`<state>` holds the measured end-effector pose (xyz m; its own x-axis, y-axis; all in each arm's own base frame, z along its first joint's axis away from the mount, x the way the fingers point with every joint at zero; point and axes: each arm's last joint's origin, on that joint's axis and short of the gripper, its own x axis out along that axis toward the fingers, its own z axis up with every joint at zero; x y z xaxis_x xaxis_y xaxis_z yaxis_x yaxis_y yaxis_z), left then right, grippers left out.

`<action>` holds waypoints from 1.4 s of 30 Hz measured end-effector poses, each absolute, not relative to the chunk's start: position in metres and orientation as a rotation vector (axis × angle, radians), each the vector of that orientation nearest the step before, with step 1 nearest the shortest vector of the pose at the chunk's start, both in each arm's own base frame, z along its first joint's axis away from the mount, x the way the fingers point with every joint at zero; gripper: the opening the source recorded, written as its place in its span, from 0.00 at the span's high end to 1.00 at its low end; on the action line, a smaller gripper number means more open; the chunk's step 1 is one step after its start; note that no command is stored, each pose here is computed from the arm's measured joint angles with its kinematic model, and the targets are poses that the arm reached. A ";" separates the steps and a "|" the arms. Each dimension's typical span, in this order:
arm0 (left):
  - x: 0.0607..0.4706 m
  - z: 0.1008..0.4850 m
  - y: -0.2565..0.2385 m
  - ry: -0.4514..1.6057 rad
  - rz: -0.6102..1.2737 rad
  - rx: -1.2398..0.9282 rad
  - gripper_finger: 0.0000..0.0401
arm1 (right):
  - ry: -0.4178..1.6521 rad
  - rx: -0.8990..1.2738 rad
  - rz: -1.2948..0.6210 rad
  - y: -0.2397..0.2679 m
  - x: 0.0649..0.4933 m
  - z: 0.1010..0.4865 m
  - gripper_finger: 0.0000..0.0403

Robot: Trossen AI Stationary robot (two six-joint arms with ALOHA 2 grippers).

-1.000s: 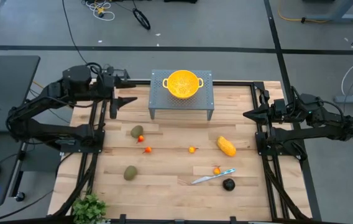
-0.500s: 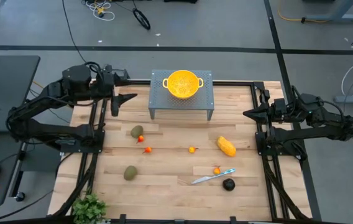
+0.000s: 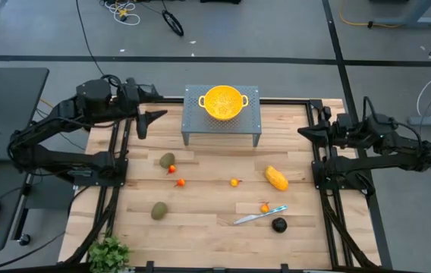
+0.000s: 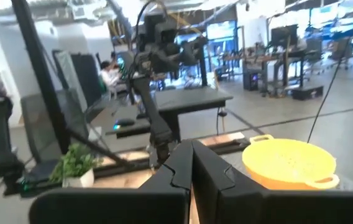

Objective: Pick & Place Fruit
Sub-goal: Put the yellow pear into the yellow strainer bowl on the shelf

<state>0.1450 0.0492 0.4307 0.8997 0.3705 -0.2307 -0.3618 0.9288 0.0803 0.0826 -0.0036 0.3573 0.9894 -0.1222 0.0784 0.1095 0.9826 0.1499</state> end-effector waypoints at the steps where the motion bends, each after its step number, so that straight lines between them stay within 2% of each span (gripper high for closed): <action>1: 0.145 0.431 0.049 0.247 0.378 0.041 0.40 | -0.102 0.144 -0.121 -0.004 0.084 0.359 0.98; 7: 0.145 0.431 0.049 0.250 0.376 0.056 0.40 | -0.125 0.076 -0.125 -0.004 0.100 0.363 0.98; 28: 0.145 0.431 0.049 0.249 0.375 0.058 0.40 | -0.101 0.056 -0.099 -0.003 0.140 0.361 0.98; 42: 0.145 0.431 0.049 0.248 0.357 0.055 0.40 | -0.061 -0.024 -0.091 -0.002 0.165 0.388 0.98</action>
<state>0.1449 0.0486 0.4308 0.9070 0.3527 -0.2301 -0.3393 0.9357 0.0965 0.1649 -0.0023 0.3885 0.9940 -0.0903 0.0615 0.0918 0.9956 -0.0214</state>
